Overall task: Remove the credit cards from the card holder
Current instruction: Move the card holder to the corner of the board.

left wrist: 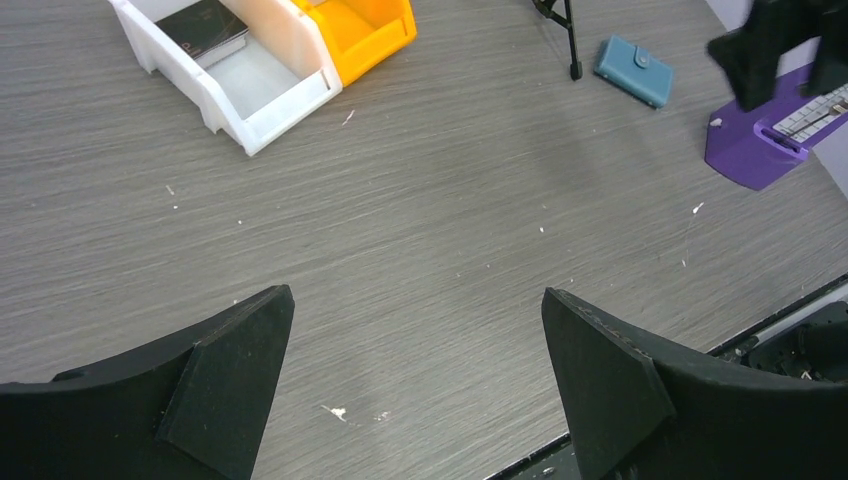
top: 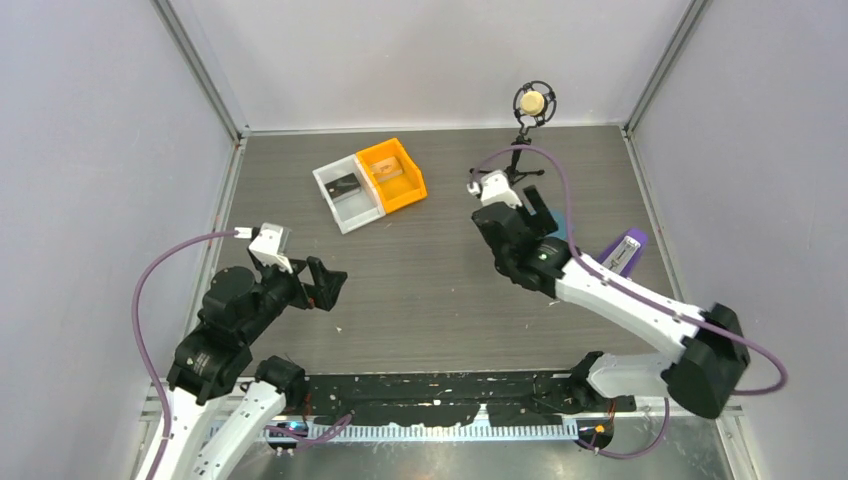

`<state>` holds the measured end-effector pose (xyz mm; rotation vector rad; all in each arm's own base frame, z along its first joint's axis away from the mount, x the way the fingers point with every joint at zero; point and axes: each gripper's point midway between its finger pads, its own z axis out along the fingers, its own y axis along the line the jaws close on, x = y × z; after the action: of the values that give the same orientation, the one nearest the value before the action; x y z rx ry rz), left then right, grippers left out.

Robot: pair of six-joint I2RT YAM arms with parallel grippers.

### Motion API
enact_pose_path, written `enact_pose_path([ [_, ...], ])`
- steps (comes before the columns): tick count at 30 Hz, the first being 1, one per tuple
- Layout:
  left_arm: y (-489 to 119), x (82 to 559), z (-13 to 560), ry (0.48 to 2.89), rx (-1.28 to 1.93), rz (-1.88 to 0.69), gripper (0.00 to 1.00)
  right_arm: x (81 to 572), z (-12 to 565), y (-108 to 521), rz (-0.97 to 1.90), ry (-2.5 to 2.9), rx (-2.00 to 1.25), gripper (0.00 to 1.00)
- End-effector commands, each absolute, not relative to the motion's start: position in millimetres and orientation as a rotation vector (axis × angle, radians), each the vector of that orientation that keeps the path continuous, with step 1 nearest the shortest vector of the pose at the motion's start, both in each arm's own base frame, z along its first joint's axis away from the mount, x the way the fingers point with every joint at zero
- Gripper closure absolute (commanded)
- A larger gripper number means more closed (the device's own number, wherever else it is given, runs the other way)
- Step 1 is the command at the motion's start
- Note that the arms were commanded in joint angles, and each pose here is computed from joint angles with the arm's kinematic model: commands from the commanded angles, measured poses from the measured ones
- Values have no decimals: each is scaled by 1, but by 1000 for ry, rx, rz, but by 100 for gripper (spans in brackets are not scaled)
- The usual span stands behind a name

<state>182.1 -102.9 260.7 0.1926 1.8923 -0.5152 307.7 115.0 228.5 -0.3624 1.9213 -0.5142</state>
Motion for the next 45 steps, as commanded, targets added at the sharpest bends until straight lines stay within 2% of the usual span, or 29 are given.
enact_pose_path([
  [1, -99, 177, 256, 1883, 196, -503, 1, 336, 216, 117, -696, 1934, -528, 20],
  [2, -99, 176, 256, 1883, 199, -505, 1, 340, 212, 116, -716, 1945, -544, 27],
  [8, -100, 174, 249, 1899, 209, -508, 1, 364, 160, 103, -820, 2058, -692, 41],
  [20, -100, 175, 248, 1898, 218, -504, 1, 394, 86, 66, -906, 2246, -736, 45],
  [35, -97, 177, 247, 1899, 213, -482, 1, 421, 29, 42, -926, 2367, -748, 48],
  [37, -96, 177, 248, 1896, 208, -476, 1, 422, 26, 40, -923, 2377, -747, 53],
  [45, -94, 177, 249, 1892, 201, -466, 1, 418, 26, 38, -912, 2403, -769, 93],
])
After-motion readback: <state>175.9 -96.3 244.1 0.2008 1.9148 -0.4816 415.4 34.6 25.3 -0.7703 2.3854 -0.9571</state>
